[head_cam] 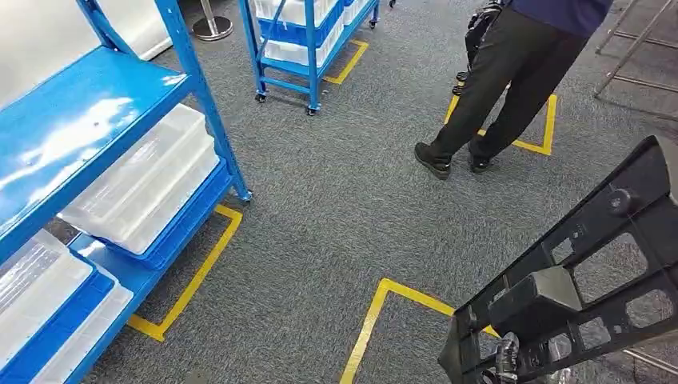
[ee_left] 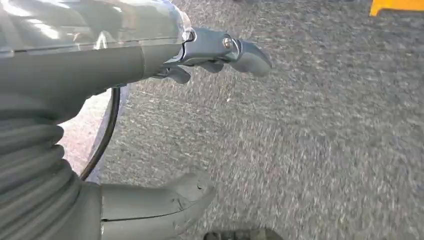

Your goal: Take the parts from the cabinet and place them on the table.

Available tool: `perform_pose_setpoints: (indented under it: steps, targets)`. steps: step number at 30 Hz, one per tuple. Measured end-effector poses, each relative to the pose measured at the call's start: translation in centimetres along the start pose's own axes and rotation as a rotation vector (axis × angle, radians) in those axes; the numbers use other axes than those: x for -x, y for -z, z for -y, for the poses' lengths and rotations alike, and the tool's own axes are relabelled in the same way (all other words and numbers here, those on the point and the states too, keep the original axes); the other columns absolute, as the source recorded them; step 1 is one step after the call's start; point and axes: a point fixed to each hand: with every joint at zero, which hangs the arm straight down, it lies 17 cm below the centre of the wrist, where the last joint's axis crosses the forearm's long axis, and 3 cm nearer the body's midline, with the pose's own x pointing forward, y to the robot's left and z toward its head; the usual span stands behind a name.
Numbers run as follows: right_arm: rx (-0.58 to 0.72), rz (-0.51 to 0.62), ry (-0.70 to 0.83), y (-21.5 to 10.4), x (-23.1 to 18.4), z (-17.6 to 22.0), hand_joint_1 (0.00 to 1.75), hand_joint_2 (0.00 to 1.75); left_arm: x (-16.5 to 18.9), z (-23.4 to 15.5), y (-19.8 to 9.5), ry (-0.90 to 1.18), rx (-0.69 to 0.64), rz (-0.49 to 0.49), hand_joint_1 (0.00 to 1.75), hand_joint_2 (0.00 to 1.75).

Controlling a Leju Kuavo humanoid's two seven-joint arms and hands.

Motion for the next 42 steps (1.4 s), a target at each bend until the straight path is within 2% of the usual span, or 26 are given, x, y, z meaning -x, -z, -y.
perform_pose_setpoints:
  steps: [7, 22, 42]
  targets:
    - [0.005, 0.001, -0.004, 0.0, 0.0, 0.2, 1.75, 1.75, 0.8, 0.0, -0.2, 0.003, 0.003, -0.015, 0.00, 1.75]
    - [-0.016, -0.013, -0.021, -0.3, 0.5, -0.3, 1.75, 1.75, 3.5, -2.8, 0.2, -0.050, -0.038, -0.107, 0.00, 1.75]
    - [-0.053, -0.027, 0.001, -0.1, 1.5, -2.4, 1.75, 1.75, 3.6, -2.8, 0.2, -0.068, -0.034, -0.106, 0.00, 1.75]
